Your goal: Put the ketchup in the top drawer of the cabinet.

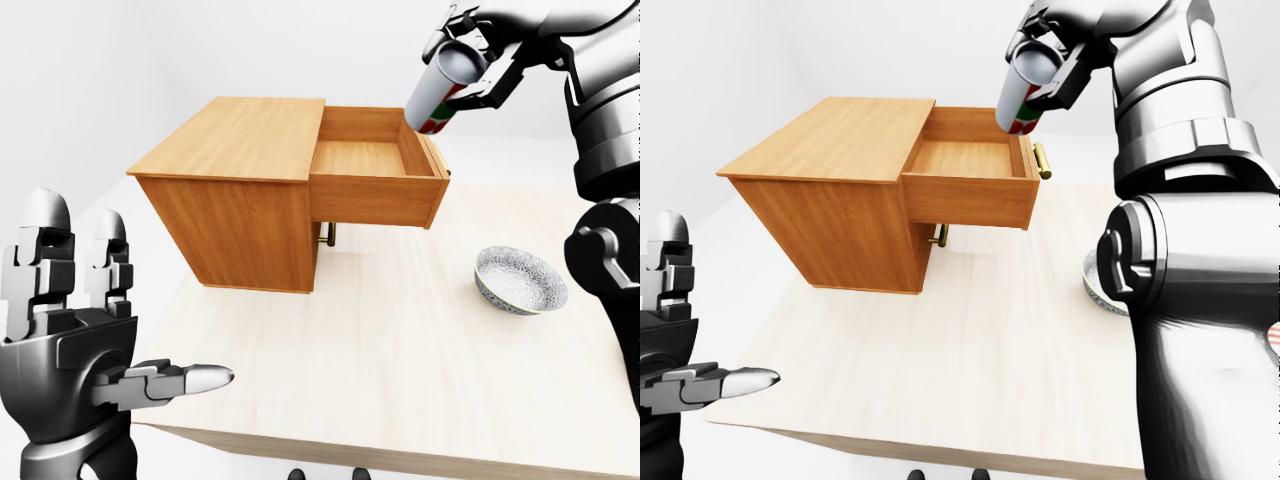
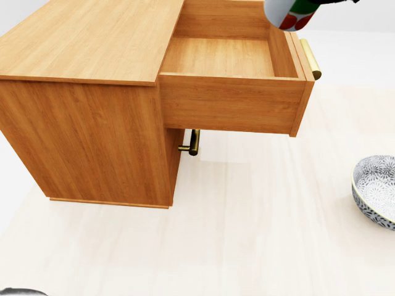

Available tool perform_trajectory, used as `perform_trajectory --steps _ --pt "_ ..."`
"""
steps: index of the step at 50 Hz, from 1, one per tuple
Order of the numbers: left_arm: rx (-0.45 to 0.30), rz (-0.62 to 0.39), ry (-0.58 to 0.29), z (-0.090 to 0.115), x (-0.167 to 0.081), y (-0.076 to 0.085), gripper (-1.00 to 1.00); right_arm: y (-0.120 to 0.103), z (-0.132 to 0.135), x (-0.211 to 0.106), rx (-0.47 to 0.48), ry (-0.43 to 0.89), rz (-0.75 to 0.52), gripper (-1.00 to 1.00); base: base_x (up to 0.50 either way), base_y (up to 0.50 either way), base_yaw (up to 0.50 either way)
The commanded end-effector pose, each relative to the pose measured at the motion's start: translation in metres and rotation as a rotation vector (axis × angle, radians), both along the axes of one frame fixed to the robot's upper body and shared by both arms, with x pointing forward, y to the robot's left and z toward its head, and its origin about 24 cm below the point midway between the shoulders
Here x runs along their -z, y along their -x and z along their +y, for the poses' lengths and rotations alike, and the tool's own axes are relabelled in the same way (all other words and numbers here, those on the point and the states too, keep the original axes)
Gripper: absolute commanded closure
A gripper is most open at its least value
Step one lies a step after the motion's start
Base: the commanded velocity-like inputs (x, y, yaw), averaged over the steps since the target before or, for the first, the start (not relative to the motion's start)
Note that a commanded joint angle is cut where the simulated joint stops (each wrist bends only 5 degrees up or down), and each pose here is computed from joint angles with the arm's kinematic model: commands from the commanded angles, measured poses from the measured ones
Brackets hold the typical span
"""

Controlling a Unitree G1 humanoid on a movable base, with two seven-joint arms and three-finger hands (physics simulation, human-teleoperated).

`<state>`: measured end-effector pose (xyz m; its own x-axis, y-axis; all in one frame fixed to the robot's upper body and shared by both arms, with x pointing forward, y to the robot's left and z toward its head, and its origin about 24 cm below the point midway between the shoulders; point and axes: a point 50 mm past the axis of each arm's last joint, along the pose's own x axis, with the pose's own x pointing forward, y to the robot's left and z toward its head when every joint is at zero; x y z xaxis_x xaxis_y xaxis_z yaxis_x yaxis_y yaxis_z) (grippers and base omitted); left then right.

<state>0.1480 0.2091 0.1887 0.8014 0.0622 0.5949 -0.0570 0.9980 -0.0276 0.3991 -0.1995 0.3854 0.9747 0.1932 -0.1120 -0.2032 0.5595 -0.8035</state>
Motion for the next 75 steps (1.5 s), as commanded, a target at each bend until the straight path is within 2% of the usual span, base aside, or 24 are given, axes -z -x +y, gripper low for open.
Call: perform_trajectory --steps 1,75 --pt "0.000 -0.003 -0.001 0.000 -0.001 0.000 -1.00 -0.001 0.003 0.001 -0.014 -0.013 -0.003 1.00 0.00 0.00 0.00" --pt "-0.005 -0.015 0.004 0.002 -0.002 0.002 -1.00 -0.014 0.028 0.034 -0.084 -0.029 0.082 1.00 0.00 0.00 0.00"
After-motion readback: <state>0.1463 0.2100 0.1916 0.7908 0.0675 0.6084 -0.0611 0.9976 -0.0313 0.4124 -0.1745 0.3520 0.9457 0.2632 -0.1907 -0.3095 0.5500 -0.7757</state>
